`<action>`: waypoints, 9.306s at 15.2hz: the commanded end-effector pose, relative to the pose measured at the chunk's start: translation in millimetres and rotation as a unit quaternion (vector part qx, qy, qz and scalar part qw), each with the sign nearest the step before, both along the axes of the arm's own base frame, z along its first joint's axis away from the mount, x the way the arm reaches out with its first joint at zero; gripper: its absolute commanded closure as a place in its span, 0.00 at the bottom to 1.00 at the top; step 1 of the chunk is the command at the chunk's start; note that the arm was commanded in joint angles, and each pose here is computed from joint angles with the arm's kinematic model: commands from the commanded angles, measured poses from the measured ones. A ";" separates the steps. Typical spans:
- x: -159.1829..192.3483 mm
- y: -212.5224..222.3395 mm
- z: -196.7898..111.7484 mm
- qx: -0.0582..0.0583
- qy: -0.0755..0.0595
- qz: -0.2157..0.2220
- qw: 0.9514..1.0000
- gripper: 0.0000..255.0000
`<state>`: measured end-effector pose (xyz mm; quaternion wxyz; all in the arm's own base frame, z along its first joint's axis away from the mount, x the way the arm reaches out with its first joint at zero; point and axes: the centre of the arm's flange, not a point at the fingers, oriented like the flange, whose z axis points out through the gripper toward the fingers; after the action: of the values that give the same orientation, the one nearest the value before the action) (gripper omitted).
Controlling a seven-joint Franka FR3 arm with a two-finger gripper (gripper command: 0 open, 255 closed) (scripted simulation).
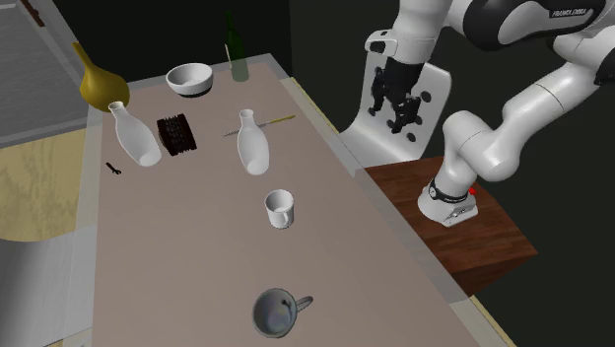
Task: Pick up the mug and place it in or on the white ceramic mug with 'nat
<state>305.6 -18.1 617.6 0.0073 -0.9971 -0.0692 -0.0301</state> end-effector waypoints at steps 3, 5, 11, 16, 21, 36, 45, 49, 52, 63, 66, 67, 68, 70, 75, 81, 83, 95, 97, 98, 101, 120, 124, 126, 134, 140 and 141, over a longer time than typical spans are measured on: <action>22.0 -2.3 -15.4 0.002 0.002 0.000 1.000 0.00; 43.8 -4.5 -30.9 0.003 0.004 0.000 1.000 0.00; 109.2 -10.7 -77.9 0.009 0.010 0.001 1.000 0.00; 163.2 -15.5 -117.6 0.013 0.014 0.002 1.000 0.00; 216.9 -19.9 -158.0 0.017 0.019 0.002 1.000 0.00; 310.1 -24.3 -261.5 0.025 0.027 0.003 0.999 0.00; 310.1 -23.7 -269.8 0.025 0.027 0.003 0.999 0.00; 310.1 -23.7 -269.8 0.025 0.027 0.003 0.999 1.00; 310.1 -23.7 -269.8 0.025 0.027 0.003 0.999 1.00; 310.1 -23.7 -227.6 0.025 0.027 0.003 0.999 1.00; 310.1 -23.7 -211.8 0.025 0.027 0.003 0.999 1.00; 310.1 -23.7 -206.5 0.025 0.027 0.003 0.999 1.00; 310.1 -23.7 -201.2 0.025 0.027 0.003 0.999 1.00; 310.1 -23.7 -190.6 0.025 0.027 0.003 0.999 1.00; 310.1 -23.7 -164.2 0.025 0.027 0.003 0.999 1.00; 310.1 -23.7 -132.6 0.025 0.027 0.003 0.999 1.00; 310.1 -23.7 -122.0 0.025 0.027 0.003 0.999 1.00; 317.9 68.1 -91.6 0.025 0.027 0.003 0.999 1.00; 320.2 94.3 -89.6 0.025 0.027 0.003 0.999 1.00; 321.3 107.4 -88.6 0.025 0.027 0.003 0.999 1.00; 324.6 146.8 -85.7 0.025 0.027 0.003 0.999 1.00; 336.4 284.7 -122.9 0.025 0.027 0.003 0.999 1.00; 336.4 284.7 -144.0 0.025 0.027 0.003 0.999 1.00; 336.4 284.7 -154.5 0.025 0.027 0.003 0.999 1.00; 336.4 284.7 -168.4 0.025 0.027 0.003 0.999 1.00; 336.3 284.7 -168.4 0.025 0.027 0.003 0.999 0.00; 336.3 284.7 -168.4 0.025 0.027 0.003 0.999 0.00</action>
<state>642.0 266.6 449.2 0.0343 -0.9968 -0.0714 -0.0045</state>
